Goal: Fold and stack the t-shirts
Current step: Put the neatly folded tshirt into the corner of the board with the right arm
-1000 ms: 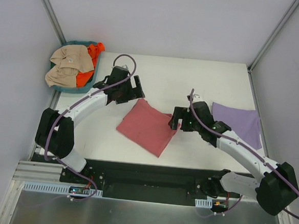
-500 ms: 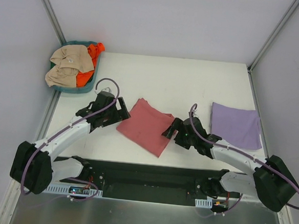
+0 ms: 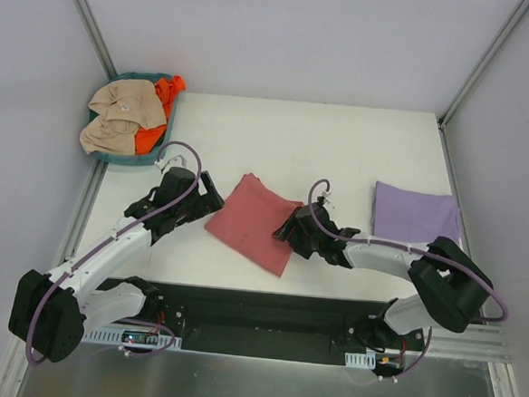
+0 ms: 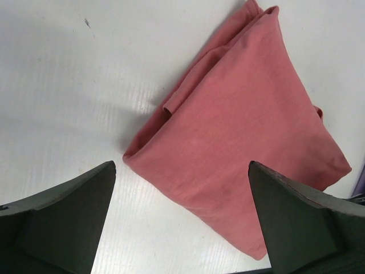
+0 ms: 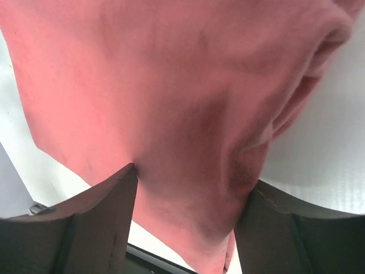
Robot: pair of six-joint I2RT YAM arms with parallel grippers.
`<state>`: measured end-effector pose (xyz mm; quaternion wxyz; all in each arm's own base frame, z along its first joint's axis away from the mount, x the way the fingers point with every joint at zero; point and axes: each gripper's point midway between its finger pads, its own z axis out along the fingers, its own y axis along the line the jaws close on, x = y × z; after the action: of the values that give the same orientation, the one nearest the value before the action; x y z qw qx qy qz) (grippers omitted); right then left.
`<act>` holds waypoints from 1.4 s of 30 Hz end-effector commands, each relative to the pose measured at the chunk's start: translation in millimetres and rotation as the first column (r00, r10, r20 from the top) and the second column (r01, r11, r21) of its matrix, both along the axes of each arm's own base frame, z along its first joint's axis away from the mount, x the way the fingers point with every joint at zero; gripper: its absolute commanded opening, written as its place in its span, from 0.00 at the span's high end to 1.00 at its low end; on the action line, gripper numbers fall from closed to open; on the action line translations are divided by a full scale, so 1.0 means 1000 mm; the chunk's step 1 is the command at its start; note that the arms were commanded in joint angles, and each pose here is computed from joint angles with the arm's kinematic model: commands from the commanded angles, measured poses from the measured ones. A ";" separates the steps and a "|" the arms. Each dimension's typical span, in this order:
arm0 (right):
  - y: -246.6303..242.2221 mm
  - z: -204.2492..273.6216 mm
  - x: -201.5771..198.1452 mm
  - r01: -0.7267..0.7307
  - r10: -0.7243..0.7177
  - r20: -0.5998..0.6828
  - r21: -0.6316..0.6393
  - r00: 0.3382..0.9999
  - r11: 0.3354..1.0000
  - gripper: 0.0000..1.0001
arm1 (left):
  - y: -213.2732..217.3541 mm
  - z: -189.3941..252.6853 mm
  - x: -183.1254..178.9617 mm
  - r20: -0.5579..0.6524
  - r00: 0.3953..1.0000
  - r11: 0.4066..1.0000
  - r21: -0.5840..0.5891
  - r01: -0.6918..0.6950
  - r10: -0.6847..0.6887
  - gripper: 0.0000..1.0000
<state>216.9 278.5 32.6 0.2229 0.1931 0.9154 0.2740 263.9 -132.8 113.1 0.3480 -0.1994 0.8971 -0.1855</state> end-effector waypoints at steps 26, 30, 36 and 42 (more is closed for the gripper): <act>-0.172 0.073 0.040 -0.369 0.388 -0.262 -0.900 0.883 0.233 0.99 | 0.034 0.015 0.001 0.093 0.991 0.991 0.077 -0.105 0.097 0.01; -0.190 0.108 0.056 -0.303 0.414 -0.240 -0.948 0.878 0.094 0.99 | 0.039 0.013 0.003 0.085 0.990 0.989 0.089 -0.119 0.112 0.01; -0.214 0.151 0.064 -0.231 0.342 -0.244 -0.970 0.908 -0.080 0.99 | 0.047 0.009 0.004 0.072 0.988 0.984 0.097 -0.146 0.139 0.01; -0.228 0.181 0.071 -0.160 0.285 -0.214 -0.966 0.934 -0.202 0.99 | 0.051 0.008 0.004 0.066 0.986 0.984 0.087 -0.157 0.152 0.01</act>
<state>283.1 72.6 171.6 0.2707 -0.2176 0.8544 -0.3864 269.3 -90.7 124.0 0.3950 -0.2448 0.8746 -0.1383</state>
